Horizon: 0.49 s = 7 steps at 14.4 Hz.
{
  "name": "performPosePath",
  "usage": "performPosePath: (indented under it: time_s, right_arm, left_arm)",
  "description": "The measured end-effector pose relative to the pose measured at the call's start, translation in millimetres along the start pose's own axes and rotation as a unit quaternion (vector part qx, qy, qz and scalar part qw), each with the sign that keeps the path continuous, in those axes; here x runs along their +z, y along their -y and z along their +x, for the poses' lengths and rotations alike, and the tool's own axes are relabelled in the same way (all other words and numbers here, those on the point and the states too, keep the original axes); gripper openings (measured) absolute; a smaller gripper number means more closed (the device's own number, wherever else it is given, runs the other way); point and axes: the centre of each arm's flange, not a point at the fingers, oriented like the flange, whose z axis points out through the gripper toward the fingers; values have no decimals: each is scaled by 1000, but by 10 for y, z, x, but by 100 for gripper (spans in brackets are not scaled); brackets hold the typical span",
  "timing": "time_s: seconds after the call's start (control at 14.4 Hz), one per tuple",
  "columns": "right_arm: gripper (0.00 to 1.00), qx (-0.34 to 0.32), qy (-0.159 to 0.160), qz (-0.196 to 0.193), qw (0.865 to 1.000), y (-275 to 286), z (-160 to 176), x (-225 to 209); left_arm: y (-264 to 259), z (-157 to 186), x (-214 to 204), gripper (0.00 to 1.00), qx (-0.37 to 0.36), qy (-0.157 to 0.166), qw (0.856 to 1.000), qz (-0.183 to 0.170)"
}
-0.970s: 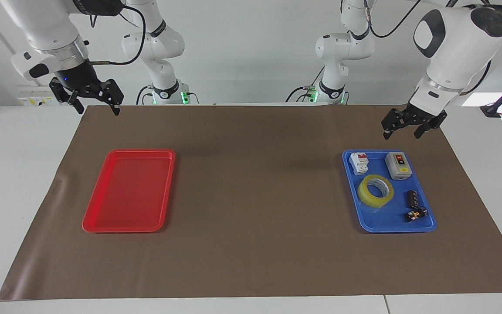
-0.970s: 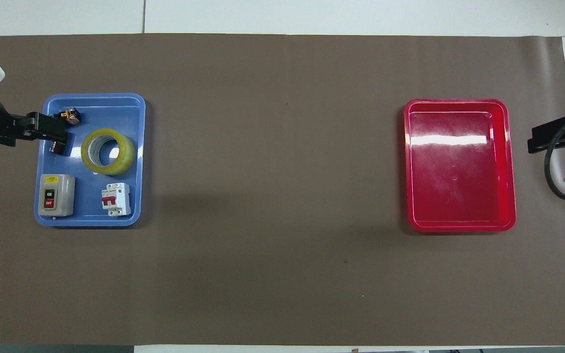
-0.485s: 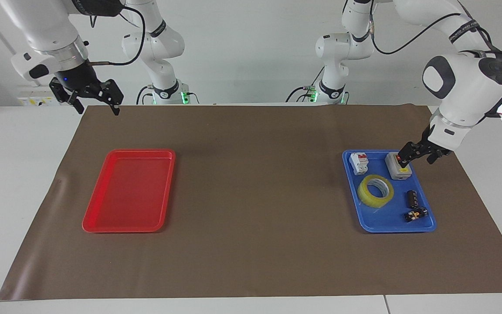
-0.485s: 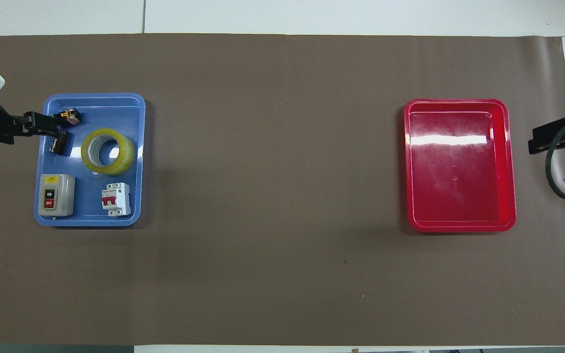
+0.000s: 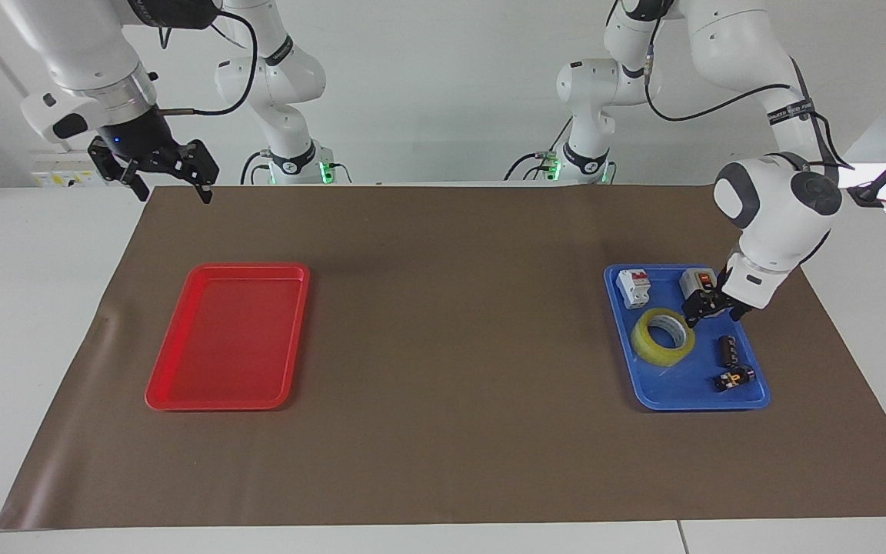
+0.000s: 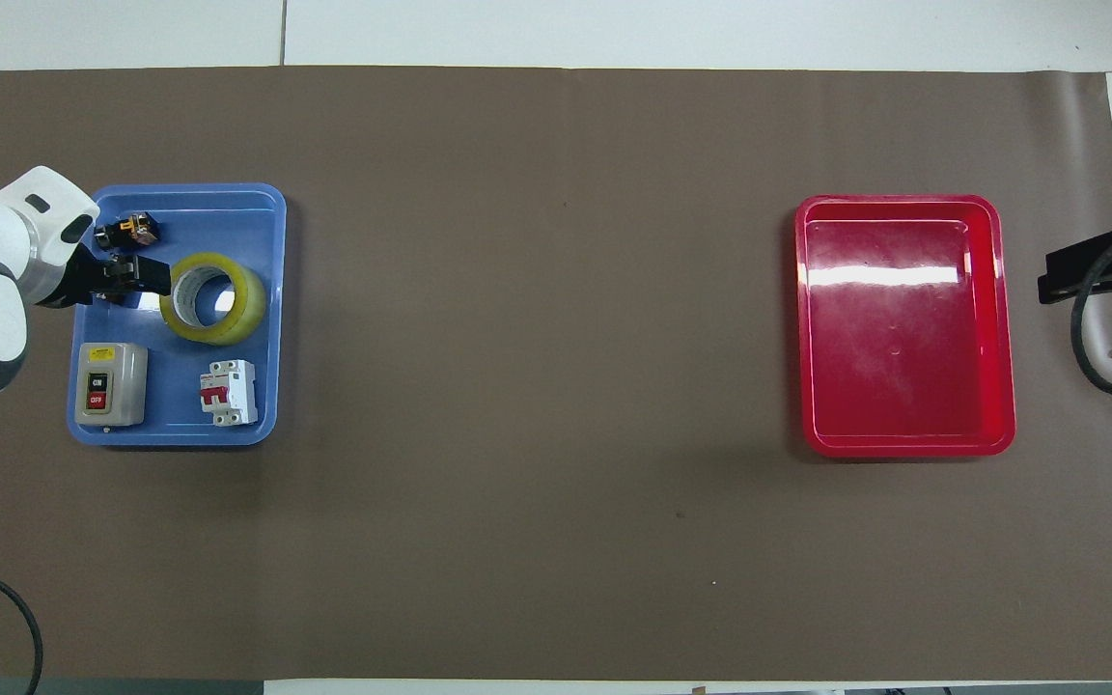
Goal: Place and move tape with both arms
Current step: 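Lower the left gripper and grasp the yellow tape roll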
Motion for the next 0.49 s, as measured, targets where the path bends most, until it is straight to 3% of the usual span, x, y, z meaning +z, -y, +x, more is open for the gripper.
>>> performPosePath:
  time_s: [0.14,0.28,0.35,0.49]
  right_arm:
    - [100,0,0,0,1000,-1,0,0]
    - [100,0,0,0,1000,-3,0,0]
    - [100,0,1,0,1000,-3,-2,2]
    - [100,0,2,0,1000,-3,-5,4]
  left_arm:
    - [-65,11,93,98,-12,3,1000,1]
    - [-106,15,169,87,-16,6,1000,1]
    - [-114,4,227,87,-18,10,1000,2]
    - [-146,-22,366,70,-30,15,999,3]
